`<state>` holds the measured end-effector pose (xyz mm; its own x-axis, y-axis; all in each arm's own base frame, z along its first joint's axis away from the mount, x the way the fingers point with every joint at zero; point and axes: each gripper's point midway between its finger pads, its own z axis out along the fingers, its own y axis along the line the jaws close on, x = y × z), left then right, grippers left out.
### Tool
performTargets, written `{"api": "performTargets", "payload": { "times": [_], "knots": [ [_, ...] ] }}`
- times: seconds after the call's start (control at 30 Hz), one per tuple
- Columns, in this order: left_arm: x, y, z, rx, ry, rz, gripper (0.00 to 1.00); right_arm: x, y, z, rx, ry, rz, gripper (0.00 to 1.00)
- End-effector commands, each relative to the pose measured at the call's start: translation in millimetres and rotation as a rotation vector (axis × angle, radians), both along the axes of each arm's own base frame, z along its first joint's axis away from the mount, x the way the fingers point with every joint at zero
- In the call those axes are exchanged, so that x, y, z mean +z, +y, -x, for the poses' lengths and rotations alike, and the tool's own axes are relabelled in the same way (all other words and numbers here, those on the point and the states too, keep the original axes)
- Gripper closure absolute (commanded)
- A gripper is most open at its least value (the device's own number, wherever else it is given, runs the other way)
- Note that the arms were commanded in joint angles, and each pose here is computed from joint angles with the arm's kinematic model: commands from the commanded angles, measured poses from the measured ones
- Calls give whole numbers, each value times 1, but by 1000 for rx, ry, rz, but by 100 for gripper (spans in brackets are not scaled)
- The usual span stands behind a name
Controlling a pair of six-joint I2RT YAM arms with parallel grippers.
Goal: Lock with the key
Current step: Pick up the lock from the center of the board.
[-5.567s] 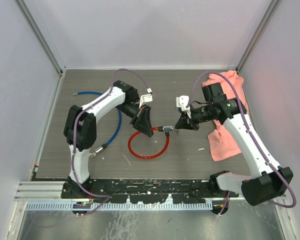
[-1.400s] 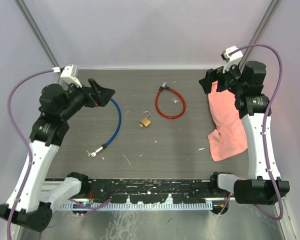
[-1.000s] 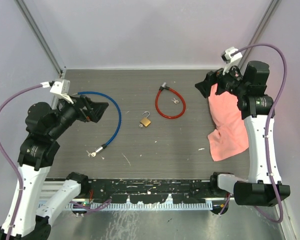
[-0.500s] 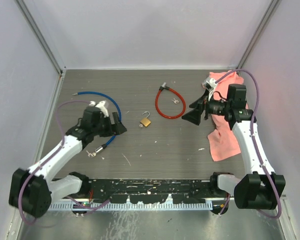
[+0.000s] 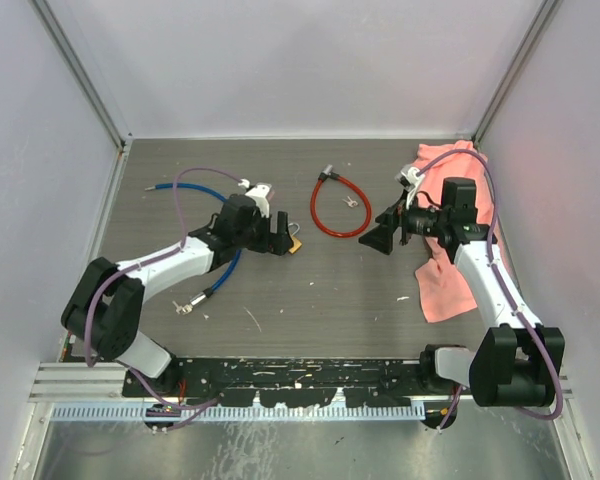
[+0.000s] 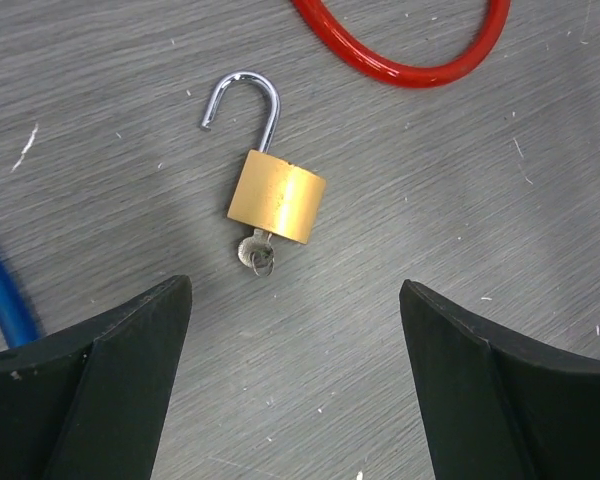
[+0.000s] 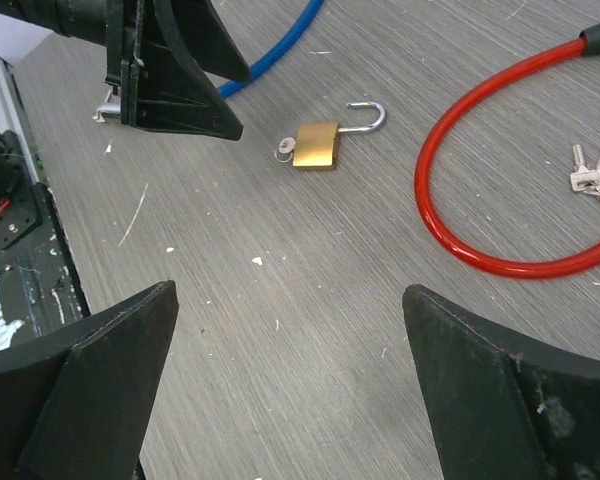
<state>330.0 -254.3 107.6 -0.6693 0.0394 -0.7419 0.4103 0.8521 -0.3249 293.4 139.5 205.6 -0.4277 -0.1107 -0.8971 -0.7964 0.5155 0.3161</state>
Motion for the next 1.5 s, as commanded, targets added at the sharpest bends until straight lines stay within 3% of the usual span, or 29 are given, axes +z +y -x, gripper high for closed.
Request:
{"api": "performTargets", "payload": {
  "times": [0.0, 0.2, 0.37, 1.0, 1.27, 1.47],
  "knots": [
    [27, -19, -22, 1, -56, 121, 14, 0, -5, -12, -23, -74, 50, 0],
    [-2, -10, -28, 48, -50, -165, 17, -9, -3, -17, -23, -29, 89, 0],
    [-10, -21, -36, 12, -34, -257, 18, -13, -3, -17, -24, -23, 97, 0],
    [-53, -44, -38, -141, 69, -311, 19, -18, -7, -20, -42, -17, 117, 0],
    [-62, -44, -39, -162, 117, -296, 24, -17, -7, -20, -44, -20, 119, 0],
    [-74, -39, -37, -160, 164, -279, 33, -18, -7, -20, -45, -16, 120, 0]
  ]
}}
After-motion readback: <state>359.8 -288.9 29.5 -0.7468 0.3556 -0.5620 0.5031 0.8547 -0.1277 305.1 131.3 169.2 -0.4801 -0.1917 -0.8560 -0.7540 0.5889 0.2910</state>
